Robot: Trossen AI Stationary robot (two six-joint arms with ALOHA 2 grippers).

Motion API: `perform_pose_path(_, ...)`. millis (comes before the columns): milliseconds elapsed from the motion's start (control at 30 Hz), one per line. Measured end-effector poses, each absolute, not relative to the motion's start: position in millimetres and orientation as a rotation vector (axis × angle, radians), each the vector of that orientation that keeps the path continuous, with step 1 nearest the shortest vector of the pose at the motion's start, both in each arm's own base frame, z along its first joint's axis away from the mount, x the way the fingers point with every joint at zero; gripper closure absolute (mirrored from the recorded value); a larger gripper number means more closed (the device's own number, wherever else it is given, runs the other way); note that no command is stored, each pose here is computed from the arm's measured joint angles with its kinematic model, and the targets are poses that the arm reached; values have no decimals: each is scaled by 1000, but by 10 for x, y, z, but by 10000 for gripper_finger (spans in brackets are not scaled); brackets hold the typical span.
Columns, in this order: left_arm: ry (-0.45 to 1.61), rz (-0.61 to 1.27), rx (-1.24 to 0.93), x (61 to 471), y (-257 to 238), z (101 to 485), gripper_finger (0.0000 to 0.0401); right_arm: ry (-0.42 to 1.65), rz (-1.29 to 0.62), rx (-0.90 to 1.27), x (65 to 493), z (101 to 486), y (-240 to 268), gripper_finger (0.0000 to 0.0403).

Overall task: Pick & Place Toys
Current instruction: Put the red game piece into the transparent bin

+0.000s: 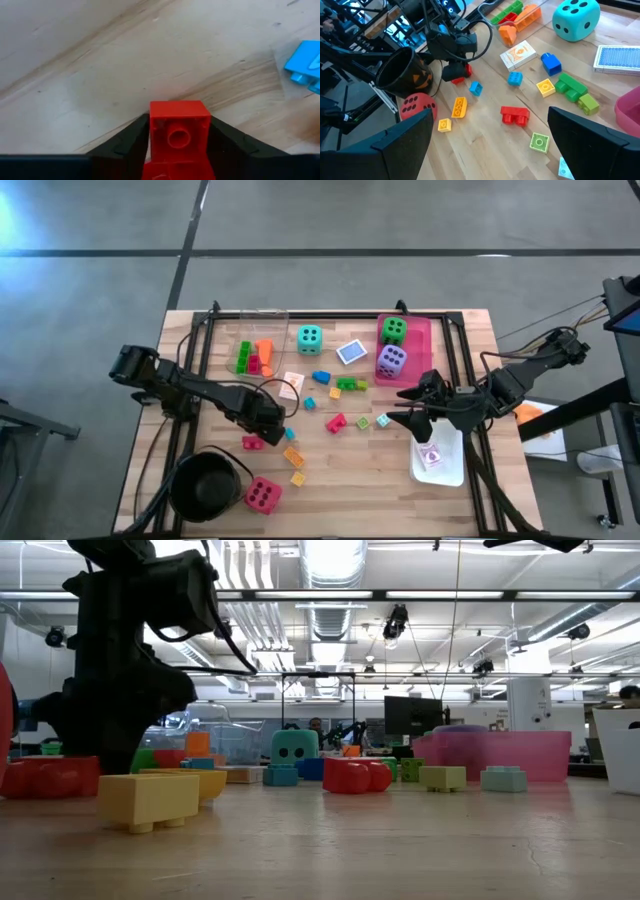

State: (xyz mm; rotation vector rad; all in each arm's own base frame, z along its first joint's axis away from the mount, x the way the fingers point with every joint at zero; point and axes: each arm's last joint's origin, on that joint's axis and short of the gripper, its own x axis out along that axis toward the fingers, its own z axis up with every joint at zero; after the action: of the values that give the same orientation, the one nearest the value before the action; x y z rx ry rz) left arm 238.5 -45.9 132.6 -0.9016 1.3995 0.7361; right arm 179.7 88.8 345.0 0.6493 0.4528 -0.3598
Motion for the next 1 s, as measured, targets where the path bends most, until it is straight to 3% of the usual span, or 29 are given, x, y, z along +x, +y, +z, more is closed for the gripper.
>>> perform_pose_path(133, 1395, 736, -902, 2385, -458, 1336, 270, 453, -360, 649, 1797, 3450, 888, 19)
perform_pose_path(567, 1372, 677, -895, 2530, -484, 1506, 270, 455, -357, 638, 1797, 3450, 888, 18)
perform_pose_path(1000, 1381, 665, -722, 2725, -350, 2036, 270, 457, -355, 629, 1797, 3450, 888, 19)
